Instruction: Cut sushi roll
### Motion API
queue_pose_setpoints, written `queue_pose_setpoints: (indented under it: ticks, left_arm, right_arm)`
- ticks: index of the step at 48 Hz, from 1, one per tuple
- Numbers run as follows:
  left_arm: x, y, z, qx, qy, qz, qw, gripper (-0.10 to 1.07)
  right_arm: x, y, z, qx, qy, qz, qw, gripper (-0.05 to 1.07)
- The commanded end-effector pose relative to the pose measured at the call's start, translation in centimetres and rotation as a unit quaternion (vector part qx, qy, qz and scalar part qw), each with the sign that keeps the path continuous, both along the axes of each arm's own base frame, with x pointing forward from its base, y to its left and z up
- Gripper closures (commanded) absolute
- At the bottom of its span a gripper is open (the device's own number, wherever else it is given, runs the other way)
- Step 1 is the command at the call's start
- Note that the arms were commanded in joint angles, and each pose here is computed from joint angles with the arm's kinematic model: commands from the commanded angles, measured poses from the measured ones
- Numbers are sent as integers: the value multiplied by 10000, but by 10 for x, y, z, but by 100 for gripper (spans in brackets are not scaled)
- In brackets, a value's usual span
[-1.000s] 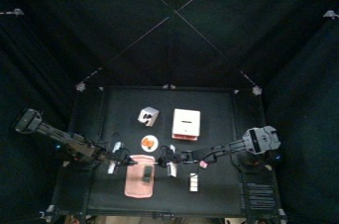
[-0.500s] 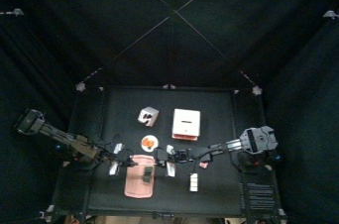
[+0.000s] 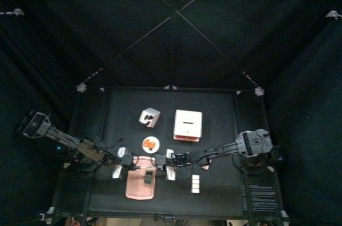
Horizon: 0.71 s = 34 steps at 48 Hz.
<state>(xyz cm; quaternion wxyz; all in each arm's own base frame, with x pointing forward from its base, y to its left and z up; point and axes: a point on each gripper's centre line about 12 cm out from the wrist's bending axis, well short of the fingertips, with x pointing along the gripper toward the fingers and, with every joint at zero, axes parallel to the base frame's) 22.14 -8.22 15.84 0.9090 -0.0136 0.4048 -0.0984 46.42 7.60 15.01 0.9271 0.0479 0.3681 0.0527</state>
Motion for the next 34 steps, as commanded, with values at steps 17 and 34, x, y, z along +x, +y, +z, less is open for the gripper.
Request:
queue_pose_setpoints:
  ticks: [17, 34]
  left_arm:
    - [-1, -5, -4, 2, 99, -73, 9999, 56]
    - [-2, -4, -6, 3, 132, -56, 9999, 56]
  right_arm:
    - [0, 8, -4, -25, 127, 99, 9999, 65]
    - [0, 10, -6, -23, 151, 117, 9998, 65]
